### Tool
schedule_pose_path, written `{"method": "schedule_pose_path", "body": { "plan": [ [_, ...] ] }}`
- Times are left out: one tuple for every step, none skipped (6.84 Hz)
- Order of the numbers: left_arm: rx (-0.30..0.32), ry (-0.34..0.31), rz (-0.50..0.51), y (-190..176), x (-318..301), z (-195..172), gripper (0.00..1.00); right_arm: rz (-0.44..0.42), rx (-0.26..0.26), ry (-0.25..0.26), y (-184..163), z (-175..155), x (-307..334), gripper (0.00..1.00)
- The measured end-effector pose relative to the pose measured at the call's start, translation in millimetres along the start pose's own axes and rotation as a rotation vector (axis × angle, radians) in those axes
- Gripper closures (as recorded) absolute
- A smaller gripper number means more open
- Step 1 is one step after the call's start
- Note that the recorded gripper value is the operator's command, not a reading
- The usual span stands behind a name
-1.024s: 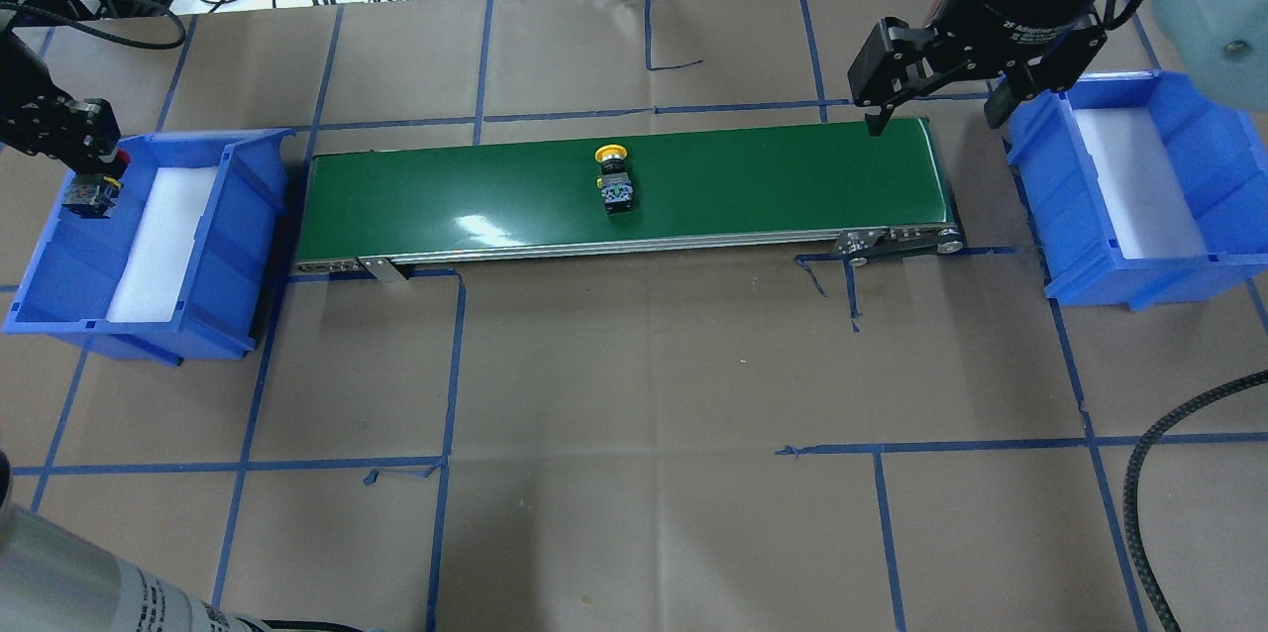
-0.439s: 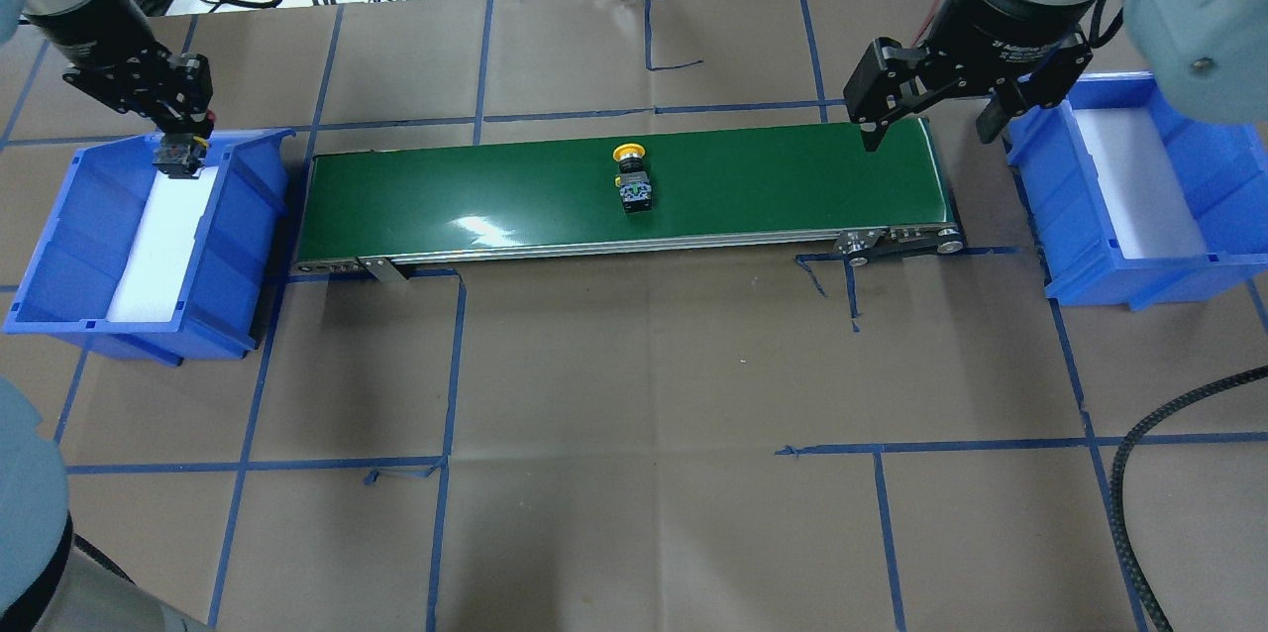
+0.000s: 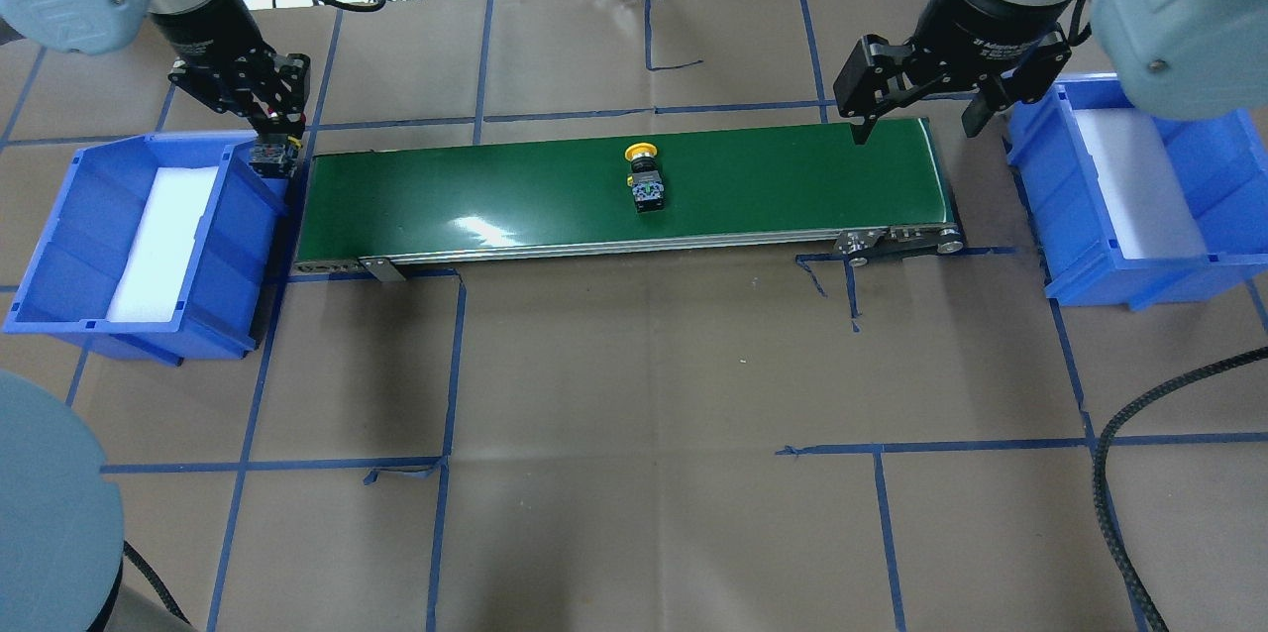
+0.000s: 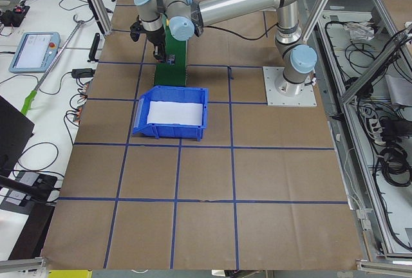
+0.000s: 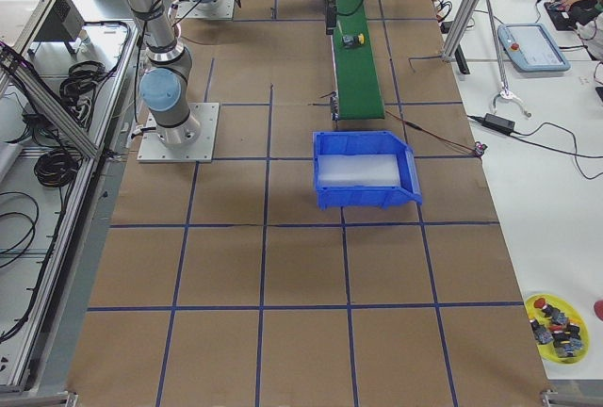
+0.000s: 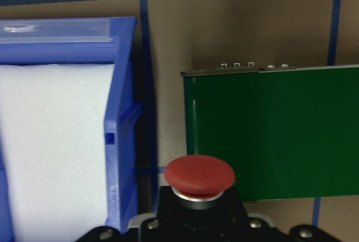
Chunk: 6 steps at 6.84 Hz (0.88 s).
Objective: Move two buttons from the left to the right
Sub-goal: 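Place the red button on the conveyor while the right gripper approaches the yellow button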
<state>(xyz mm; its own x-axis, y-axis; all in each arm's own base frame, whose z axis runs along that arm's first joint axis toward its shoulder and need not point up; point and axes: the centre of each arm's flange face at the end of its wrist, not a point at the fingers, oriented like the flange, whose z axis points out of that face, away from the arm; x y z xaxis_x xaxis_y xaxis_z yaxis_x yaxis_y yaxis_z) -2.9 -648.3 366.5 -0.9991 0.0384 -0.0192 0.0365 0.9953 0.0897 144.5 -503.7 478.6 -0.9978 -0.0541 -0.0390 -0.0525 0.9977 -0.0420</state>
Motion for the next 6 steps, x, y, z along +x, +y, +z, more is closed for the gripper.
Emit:
{"method": "schedule_pose_path", "body": {
  "plan": [
    [-0.012, 0.000, -0.007, 0, 14, 8, 1.00, 0.001, -0.014, -0.001, -5, 8, 0, 0.00],
    [-0.025, 0.000, -0.017, 2, 26, 18, 1.00, 0.001, -0.013, -0.001, -13, 16, 1, 0.00],
    [-0.028, 0.000, -0.018, 4, 33, 31, 1.00, 0.000, 0.005, 0.001, -26, 28, 1, 0.00],
    [-0.019, -0.002, -0.017, 6, 36, 47, 1.00, 0.001, 0.022, 0.001, -41, 43, 2, 0.00],
    [0.005, -0.007, -0.017, 7, 37, 64, 1.00, 0.000, 0.036, -0.002, -54, 60, 3, 0.00],
    [0.032, -0.011, -0.017, 7, 37, 78, 1.00, -0.002, 0.053, 0.000, -66, 76, 4, 0.00]
  ]
}}
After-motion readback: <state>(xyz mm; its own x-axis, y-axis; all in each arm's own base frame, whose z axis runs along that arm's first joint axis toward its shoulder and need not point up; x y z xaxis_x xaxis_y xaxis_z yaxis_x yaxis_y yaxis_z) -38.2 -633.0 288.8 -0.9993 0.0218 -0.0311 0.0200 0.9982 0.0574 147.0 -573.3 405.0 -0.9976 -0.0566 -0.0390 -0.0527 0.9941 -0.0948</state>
